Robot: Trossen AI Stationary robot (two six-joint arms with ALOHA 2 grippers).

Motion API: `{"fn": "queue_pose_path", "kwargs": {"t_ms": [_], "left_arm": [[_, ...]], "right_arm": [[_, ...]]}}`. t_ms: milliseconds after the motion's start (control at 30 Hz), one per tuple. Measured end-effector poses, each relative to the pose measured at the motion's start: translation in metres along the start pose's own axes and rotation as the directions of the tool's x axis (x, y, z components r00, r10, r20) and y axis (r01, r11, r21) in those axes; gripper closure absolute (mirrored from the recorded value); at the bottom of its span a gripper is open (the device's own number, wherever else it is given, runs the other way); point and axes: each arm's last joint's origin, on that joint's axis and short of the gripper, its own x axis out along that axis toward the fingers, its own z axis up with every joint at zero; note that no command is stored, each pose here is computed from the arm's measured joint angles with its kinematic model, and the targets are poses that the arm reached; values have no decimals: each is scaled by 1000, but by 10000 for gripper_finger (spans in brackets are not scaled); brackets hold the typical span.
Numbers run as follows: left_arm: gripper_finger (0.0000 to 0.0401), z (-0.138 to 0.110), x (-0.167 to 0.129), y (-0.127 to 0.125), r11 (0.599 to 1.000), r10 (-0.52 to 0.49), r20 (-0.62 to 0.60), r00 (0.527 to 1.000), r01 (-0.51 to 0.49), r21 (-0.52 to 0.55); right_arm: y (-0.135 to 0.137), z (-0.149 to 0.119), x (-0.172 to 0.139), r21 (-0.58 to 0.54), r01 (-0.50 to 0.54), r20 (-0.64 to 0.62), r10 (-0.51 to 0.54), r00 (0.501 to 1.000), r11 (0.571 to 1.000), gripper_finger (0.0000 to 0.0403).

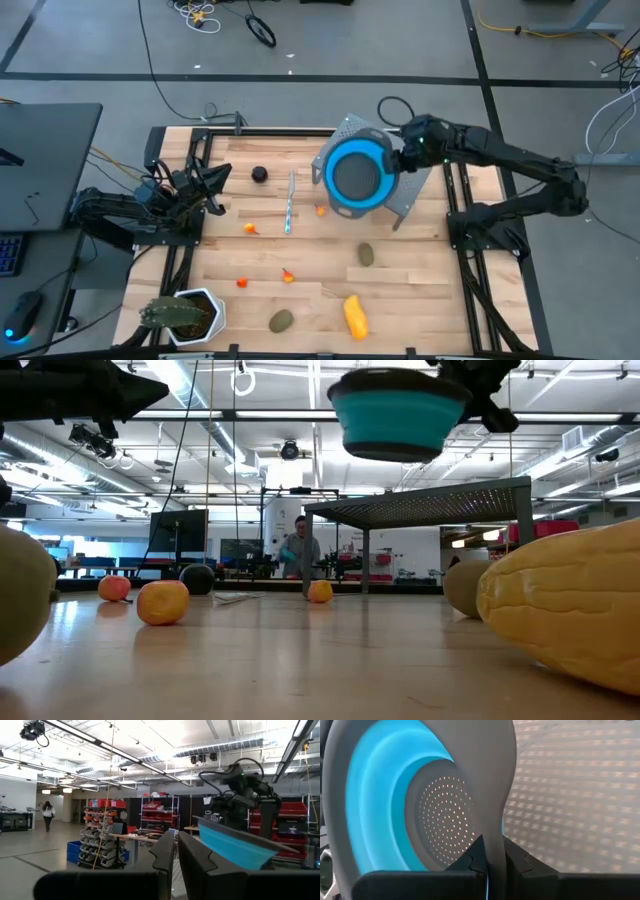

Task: Pick & Place Fruit
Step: Put the blue strainer bowl on the shelf

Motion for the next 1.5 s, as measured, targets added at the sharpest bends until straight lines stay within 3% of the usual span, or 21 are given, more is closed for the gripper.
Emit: {"fn": "queue_pose_path", "kwargs": {"t_ms": [267, 733, 1100, 1500], "left_arm": [[369, 0, 0, 0, 1000, 4, -1, 1000, -4, 13], [369, 0, 0, 0, 1000, 8, 1, 1000, -8, 20], [369, 0, 0, 0, 1000, 8, 0, 1000, -8, 25], [369, 0, 0, 0, 1000, 8, 0, 1000, -8, 23]], "right_arm": [[-43, 11, -10, 71, 200, -98, -193, 976, 977, 373], [-72, 23, -28, 90, 209, -112, -198, 974, 974, 373], [-79, 20, -30, 83, 262, -163, -247, 955, 961, 373], [-80, 22, -27, 64, 285, -122, -276, 954, 956, 373]]}}
